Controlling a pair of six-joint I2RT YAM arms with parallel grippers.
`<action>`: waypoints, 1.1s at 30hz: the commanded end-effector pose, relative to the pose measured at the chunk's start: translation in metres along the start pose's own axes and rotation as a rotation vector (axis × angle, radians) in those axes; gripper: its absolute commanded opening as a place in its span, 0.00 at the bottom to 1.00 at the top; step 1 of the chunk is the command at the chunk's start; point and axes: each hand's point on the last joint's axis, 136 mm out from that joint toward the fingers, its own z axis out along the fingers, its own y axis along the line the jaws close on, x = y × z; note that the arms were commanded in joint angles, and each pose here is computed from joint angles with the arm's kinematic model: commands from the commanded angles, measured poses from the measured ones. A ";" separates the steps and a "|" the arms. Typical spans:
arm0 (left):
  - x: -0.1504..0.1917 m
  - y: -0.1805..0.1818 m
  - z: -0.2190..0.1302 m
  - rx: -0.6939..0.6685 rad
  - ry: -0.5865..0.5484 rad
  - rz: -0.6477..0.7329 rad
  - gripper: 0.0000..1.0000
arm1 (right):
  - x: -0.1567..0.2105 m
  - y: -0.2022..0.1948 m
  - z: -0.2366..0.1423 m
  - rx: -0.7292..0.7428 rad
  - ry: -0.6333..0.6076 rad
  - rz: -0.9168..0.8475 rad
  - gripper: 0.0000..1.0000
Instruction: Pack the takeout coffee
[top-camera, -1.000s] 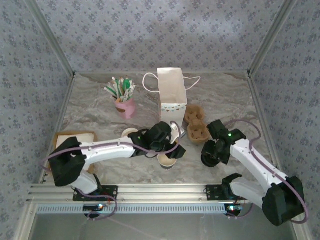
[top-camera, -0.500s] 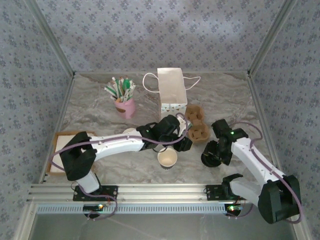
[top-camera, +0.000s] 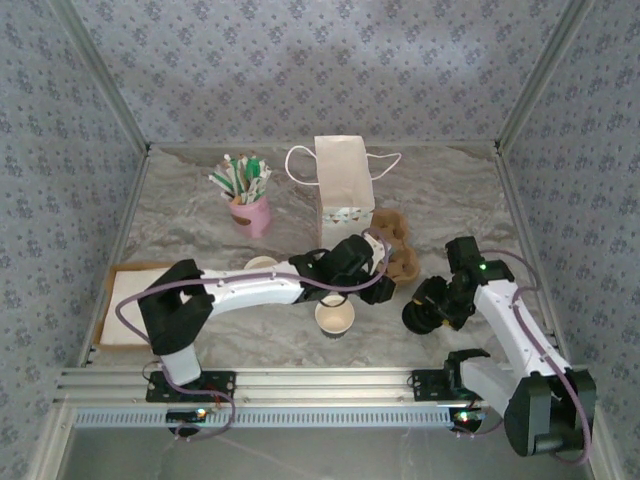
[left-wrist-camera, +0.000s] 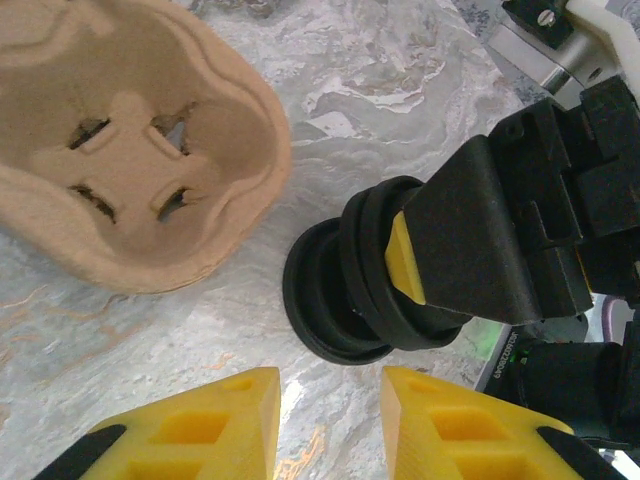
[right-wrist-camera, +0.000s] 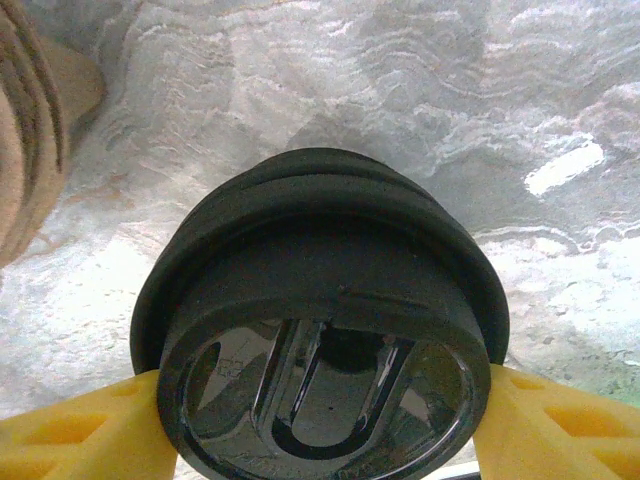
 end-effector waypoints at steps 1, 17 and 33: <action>-0.009 -0.010 0.003 0.026 -0.028 0.007 0.32 | 0.011 0.003 -0.002 -0.045 0.058 -0.003 0.72; 0.031 -0.007 0.044 0.060 0.160 0.037 0.31 | 0.015 0.004 -0.005 -0.068 0.080 0.012 0.71; 0.041 -0.017 0.061 0.118 0.196 0.021 0.36 | 0.017 0.002 -0.003 -0.069 0.085 0.015 0.70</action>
